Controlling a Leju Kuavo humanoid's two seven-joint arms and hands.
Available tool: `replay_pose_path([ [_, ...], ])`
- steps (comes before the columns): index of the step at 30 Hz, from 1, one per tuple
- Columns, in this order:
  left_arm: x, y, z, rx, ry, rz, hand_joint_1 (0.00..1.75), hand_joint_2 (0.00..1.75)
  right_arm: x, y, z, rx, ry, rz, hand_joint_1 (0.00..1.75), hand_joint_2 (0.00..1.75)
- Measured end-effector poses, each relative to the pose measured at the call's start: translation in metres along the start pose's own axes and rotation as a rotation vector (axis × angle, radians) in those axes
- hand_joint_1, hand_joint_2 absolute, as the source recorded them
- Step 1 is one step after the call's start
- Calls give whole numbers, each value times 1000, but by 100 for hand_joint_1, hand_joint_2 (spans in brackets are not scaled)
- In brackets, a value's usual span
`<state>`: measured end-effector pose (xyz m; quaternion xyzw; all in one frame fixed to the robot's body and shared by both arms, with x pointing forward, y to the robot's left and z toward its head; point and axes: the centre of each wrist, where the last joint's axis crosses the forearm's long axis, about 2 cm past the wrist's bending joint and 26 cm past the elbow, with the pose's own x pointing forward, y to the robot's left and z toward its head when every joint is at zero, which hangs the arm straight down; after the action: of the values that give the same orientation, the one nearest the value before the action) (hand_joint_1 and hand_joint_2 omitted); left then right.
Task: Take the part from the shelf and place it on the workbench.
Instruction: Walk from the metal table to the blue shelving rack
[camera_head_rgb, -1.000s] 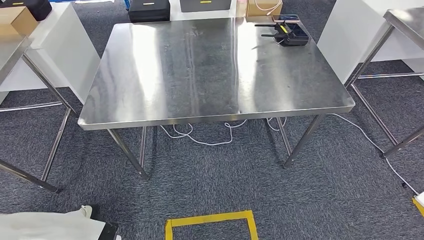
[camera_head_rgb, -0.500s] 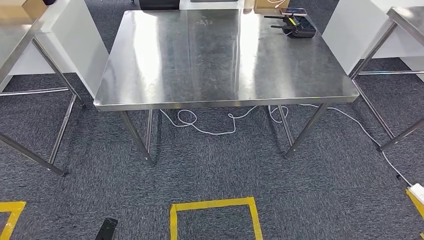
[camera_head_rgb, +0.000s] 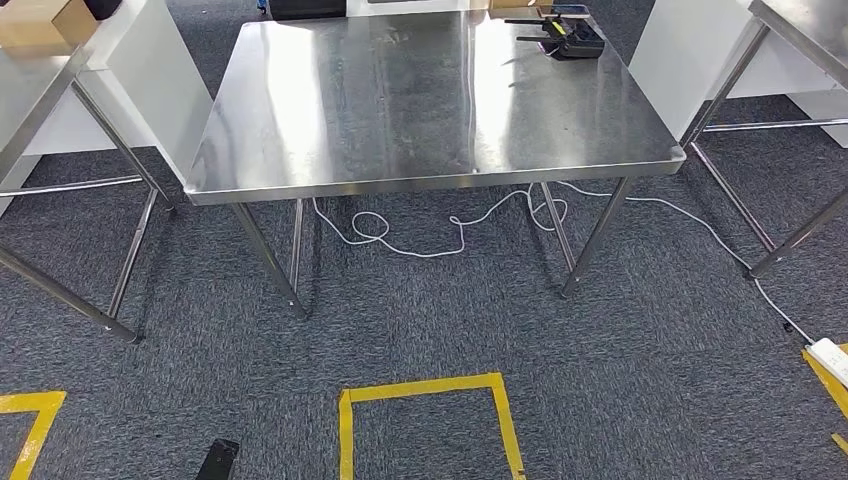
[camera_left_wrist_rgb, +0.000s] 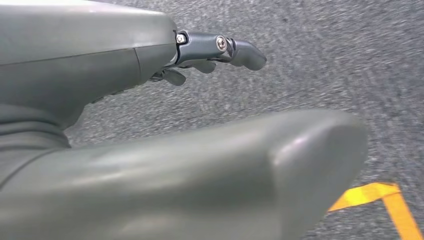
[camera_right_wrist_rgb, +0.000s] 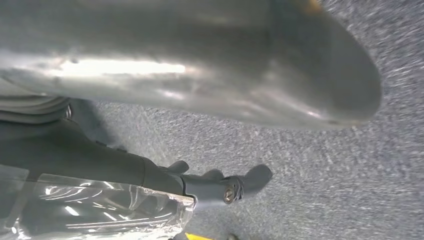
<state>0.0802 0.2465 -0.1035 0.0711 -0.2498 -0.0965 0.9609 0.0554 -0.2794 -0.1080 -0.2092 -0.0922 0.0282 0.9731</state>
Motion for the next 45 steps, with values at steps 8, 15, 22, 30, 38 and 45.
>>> replay_pose_path([
  [8, 2, 1, -1, 4, -5, -1, 0, 0, 0, 2, 1, 4, 1, 1, 0, 0],
  [15, 4, 0, -1, 4, -7, 0, 0, 0, 0, 0, 0, -1, 0, 8, 0, 131],
  [22, 5, 0, -1, 4, -6, -4, 0, 0, 3, -3, -1, -34, 42, 44, 0, 0],
  [30, 2, 0, 0, 7, -1, -12, 0, 0, -1, -4, -2, -12, 68, 31, 0, 0],
  [38, -2, 1, 0, 9, 12, -22, 0, 0, 1, -1, -1, 10, 69, 15, 0, 0],
  [45, 1, 0, 0, 6, 14, -25, 0, 0, -1, -4, -2, 7, 76, 13, 0, 0],
])
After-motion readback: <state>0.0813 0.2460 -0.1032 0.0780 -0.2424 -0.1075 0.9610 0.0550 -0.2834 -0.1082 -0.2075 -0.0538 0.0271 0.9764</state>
